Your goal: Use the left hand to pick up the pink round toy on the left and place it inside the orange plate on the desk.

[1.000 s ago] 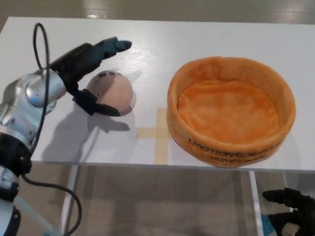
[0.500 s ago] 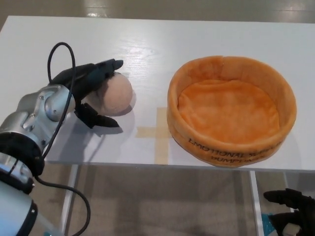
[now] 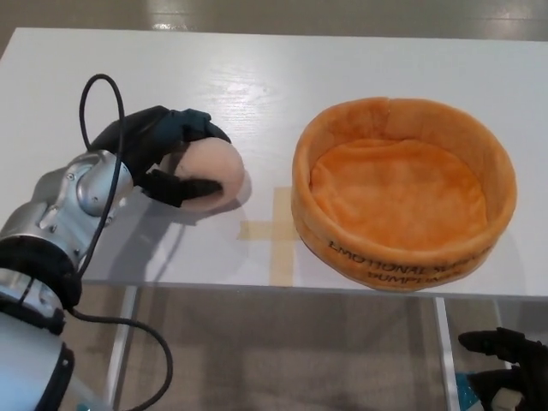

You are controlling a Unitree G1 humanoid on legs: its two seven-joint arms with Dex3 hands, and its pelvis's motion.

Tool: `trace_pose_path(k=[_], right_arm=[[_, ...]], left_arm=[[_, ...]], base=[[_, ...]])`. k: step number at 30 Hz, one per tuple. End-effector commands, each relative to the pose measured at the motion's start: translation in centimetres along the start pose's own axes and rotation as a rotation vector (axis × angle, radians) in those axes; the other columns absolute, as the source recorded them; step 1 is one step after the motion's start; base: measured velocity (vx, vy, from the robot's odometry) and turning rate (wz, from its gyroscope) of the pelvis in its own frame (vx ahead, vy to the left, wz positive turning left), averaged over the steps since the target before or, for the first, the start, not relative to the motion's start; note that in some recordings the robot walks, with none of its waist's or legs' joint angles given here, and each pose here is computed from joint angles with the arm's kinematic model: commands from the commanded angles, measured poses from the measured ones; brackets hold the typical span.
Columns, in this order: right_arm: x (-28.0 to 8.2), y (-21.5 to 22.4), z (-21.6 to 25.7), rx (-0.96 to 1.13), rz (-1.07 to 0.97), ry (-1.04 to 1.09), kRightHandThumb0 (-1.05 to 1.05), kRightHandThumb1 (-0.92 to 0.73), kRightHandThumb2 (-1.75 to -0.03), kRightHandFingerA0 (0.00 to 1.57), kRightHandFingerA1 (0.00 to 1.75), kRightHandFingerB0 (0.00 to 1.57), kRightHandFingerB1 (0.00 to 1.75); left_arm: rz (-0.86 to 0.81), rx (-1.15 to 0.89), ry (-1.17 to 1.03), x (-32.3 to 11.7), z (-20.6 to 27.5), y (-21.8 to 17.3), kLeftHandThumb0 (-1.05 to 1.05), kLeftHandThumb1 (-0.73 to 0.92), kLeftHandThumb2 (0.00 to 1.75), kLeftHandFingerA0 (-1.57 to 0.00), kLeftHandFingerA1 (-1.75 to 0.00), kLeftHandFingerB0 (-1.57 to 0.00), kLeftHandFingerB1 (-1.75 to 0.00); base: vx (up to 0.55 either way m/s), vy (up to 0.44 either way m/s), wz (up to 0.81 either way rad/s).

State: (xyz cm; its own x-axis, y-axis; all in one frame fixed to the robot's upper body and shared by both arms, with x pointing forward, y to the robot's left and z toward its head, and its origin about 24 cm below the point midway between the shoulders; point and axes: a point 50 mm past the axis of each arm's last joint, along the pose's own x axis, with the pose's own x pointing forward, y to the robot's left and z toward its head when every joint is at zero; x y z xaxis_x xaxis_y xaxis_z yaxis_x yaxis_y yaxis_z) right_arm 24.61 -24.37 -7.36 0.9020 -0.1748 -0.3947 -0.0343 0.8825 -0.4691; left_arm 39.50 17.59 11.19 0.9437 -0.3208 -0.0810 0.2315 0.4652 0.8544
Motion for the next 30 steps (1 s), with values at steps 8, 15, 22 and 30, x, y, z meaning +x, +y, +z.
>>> trace_pose_path(k=[8, 15, 22, 30], right_arm=[[-0.2, -0.1, -0.3, 0.014, -0.002, 0.007, -0.12, -0.66, -0.58, 0.65, 0.61, 0.63, 0.50], [-0.2, -0.2, -0.4, 0.009, -0.007, 0.009, -0.11, -0.65, -0.58, 0.65, 0.59, 0.63, 0.50], [-0.2, -0.3, -0.2, -0.004, -0.012, -0.009, -0.11, -0.65, -0.58, 0.68, 0.62, 0.64, 0.51], [-0.1, -0.4, -0.3, -0.010, -0.011, 0.004, -0.11, -0.65, -0.58, 0.68, 0.63, 0.63, 0.50]], left_arm=[[0.057, -0.013, -0.070, -0.3, 0.3, -0.4, -0.19, 0.83, 0.68, -0.97, -1.03, -0.83, -0.83], [0.108, -0.020, -0.106, -0.1, 1.1, 0.8, -0.21, 0.83, 0.64, -1.02, -1.12, -0.84, -0.76], [0.236, -0.030, -0.190, 0.0, 2.6, 4.4, -0.21, 0.84, 0.64, -1.00, -1.16, -0.81, -0.80], [0.331, -0.009, -0.322, 0.6, 7.1, 9.2, -0.31, 0.81, 0.68, -0.83, -1.49, -0.73, -1.03]], base=[[0.00, 0.000, 0.00], [0.00, 0.000, 0.00], [0.00, 0.000, 0.00], [0.00, 0.000, 0.00]])
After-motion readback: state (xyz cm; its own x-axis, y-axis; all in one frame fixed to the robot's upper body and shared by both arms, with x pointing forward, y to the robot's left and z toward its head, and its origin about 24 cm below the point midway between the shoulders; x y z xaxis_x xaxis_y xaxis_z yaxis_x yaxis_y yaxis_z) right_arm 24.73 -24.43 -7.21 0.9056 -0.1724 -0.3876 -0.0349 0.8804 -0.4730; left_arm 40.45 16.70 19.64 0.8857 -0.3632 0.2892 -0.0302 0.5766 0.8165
